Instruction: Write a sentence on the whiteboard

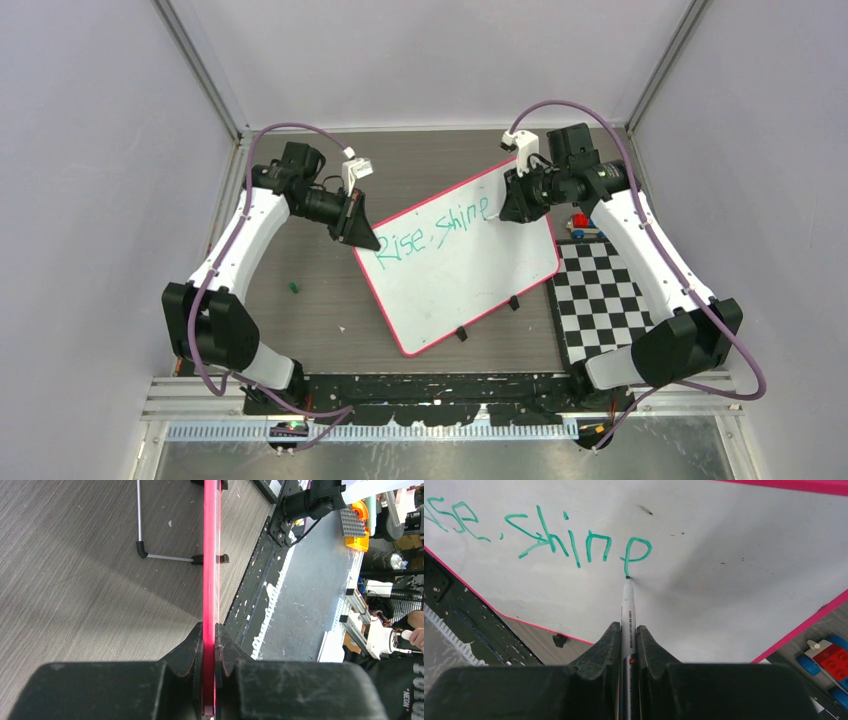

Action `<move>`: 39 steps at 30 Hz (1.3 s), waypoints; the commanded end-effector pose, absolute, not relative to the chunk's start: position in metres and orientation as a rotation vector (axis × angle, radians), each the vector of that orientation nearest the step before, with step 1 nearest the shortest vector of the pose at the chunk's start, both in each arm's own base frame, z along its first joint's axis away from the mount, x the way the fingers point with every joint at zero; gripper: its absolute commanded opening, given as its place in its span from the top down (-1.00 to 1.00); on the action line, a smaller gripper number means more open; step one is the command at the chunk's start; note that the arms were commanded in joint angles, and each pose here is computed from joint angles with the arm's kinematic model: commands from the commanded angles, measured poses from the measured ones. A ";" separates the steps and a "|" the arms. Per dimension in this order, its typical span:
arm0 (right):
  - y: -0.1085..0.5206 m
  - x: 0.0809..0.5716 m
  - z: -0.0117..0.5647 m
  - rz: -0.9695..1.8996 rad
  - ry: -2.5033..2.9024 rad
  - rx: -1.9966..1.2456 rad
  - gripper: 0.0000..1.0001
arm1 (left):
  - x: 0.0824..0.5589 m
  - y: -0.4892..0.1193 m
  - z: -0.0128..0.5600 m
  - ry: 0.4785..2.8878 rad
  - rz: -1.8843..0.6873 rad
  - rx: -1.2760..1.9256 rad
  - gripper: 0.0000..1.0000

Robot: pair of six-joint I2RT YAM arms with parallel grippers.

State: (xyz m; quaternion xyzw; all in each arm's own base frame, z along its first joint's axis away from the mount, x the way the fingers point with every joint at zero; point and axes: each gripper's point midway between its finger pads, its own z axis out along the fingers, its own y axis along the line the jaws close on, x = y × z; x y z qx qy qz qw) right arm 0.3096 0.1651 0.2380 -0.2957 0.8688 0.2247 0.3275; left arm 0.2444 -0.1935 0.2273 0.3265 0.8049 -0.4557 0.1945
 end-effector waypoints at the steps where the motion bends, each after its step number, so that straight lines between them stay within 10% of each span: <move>1: 0.152 0.318 0.247 0.495 2.223 -0.771 1.00 | 0.242 -0.195 0.221 2.237 -1.242 0.986 1.00; 39: 0.257 0.239 0.259 0.750 2.074 -1.084 0.99 | 0.240 -0.196 0.220 2.235 -1.248 0.974 1.00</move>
